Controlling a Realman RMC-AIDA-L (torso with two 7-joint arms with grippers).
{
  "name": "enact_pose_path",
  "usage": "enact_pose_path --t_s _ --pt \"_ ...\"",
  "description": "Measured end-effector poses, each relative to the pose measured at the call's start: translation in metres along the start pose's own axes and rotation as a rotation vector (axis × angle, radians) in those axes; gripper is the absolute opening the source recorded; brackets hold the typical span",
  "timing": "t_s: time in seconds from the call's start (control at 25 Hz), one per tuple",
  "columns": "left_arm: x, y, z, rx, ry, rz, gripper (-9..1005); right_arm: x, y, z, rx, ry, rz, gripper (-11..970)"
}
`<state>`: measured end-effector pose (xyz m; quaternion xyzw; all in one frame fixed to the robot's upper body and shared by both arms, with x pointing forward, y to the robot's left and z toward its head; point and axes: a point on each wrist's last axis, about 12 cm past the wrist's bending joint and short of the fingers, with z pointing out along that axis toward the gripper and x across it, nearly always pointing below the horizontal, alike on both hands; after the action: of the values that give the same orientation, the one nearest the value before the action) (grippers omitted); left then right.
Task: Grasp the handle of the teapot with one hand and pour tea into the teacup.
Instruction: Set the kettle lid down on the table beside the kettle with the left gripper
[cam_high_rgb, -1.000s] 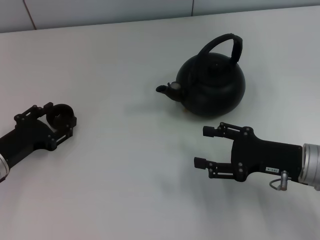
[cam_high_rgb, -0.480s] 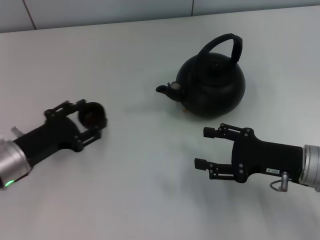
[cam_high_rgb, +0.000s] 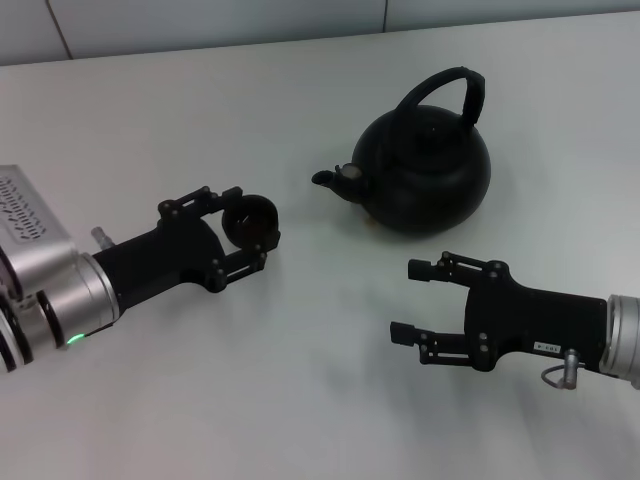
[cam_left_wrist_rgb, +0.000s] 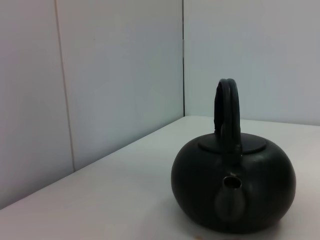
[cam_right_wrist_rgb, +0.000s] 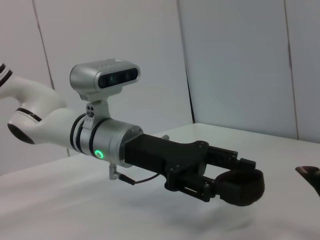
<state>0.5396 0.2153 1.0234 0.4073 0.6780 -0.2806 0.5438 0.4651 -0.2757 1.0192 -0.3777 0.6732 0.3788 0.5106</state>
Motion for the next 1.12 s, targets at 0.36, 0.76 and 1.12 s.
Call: enact_pose_path --t_s 0.36,0.76,1.12 --pt "-0.001 0.000 0.002 0.001 0.000 0.002 689 0.001 0.001 -0.001 0.001 0.000 0.001 809" --pt "0.010 -0.007 0.009 -0.026 0.069 0.043 690 0.001 0.001 -0.001 0.000 -0.001 0.002 809" --pt "0.012 -0.007 0.009 -0.036 0.077 0.043 690 0.002 0.002 -0.001 0.000 -0.002 0.005 809"
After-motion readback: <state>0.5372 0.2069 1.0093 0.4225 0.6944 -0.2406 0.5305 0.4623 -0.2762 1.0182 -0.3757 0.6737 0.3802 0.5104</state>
